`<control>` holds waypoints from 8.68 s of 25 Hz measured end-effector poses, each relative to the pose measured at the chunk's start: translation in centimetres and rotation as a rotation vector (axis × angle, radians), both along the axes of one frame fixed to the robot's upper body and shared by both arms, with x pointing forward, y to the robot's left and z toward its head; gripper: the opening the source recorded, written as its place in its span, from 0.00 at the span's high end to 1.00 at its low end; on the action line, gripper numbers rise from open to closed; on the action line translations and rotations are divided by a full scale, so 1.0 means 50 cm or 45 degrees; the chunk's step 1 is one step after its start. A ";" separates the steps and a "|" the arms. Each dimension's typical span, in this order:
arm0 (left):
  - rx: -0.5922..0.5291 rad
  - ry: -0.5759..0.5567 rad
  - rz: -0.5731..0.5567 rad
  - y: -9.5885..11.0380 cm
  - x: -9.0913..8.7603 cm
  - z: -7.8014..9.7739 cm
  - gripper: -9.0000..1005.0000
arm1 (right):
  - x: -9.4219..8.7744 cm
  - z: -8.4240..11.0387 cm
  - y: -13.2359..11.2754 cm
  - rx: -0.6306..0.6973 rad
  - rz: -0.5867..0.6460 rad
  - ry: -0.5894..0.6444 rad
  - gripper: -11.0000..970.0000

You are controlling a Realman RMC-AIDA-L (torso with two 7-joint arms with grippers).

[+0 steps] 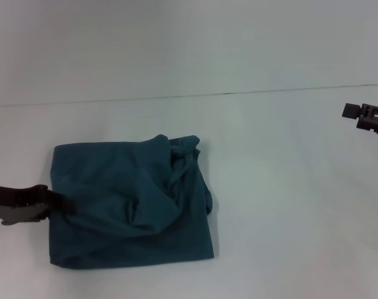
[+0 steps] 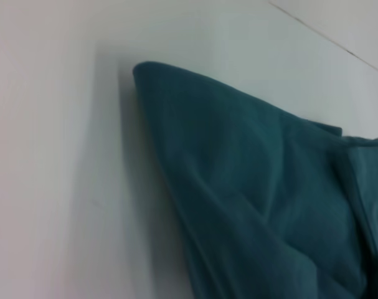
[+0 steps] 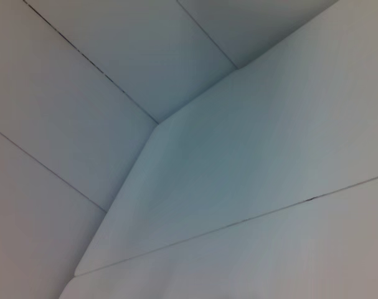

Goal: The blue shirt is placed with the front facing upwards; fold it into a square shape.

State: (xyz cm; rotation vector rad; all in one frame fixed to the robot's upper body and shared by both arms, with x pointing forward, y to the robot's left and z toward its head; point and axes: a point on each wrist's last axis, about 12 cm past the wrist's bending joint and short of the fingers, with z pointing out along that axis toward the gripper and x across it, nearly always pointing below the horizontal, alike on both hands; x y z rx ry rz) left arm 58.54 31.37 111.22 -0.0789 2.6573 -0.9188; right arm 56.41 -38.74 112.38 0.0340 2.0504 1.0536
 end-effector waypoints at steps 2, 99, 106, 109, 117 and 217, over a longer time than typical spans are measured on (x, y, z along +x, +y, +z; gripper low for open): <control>0.007 0.005 -0.009 0.001 -0.002 0.002 0.73 | 0.000 0.001 0.000 -0.001 0.000 0.000 0.06; -0.508 -0.015 0.027 -0.151 0.004 -0.038 0.06 | 0.006 0.004 -0.011 -0.065 -0.026 -0.047 0.06; -0.629 0.066 -0.156 -0.200 -0.028 -0.029 0.06 | -0.002 0.000 -0.019 -0.064 -0.043 -0.040 0.06; -0.642 0.051 -0.142 -0.191 -0.028 -0.024 0.06 | -0.004 -0.003 -0.020 -0.060 -0.046 -0.034 0.06; -0.594 -0.003 0.061 -0.154 -0.009 -0.044 0.06 | -0.004 -0.006 -0.021 -0.059 -0.057 -0.026 0.06; -0.680 0.004 0.125 -0.044 -0.111 -0.086 0.07 | 0.106 0.077 0.109 -0.252 0.318 0.393 0.06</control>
